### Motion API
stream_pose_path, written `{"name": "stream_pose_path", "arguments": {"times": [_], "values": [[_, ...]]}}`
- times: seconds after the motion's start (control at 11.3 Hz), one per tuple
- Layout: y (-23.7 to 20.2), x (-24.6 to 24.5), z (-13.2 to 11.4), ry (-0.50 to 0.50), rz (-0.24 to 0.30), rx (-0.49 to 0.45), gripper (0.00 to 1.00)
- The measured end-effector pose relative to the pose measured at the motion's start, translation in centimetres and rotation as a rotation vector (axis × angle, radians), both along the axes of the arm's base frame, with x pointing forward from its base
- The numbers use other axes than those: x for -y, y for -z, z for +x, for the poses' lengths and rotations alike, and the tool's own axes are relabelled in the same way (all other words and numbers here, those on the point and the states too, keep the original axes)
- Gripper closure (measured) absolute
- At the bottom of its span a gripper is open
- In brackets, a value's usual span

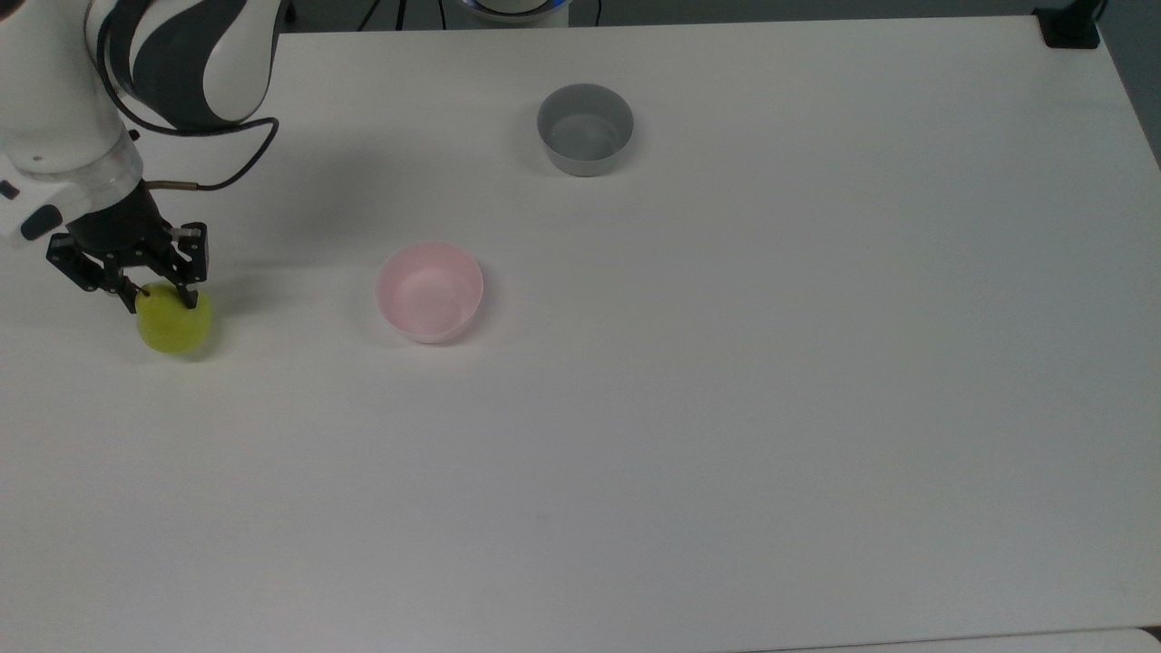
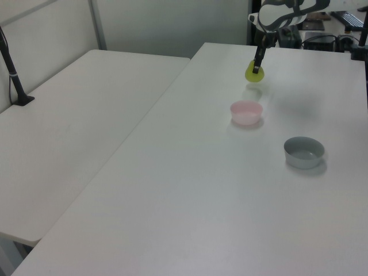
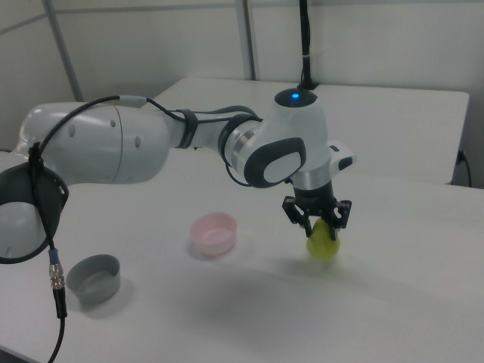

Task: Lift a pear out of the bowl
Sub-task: 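Open the gripper to release the pear on the table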

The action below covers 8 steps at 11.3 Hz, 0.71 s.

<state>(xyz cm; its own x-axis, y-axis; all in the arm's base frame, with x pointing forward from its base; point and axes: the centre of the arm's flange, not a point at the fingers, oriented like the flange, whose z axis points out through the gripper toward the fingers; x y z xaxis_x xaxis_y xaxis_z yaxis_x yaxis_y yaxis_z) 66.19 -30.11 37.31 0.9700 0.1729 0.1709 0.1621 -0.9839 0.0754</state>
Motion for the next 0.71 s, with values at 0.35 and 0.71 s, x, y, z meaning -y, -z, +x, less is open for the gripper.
{"name": "stream_pose_path", "arguments": {"times": [0.35,0.71], "values": [[1.7,-0.3,0.7,-0.008,0.001,-0.017,0.46],[1.5,-0.5,0.9,0.011,0.004,-0.012,0.35]]}}
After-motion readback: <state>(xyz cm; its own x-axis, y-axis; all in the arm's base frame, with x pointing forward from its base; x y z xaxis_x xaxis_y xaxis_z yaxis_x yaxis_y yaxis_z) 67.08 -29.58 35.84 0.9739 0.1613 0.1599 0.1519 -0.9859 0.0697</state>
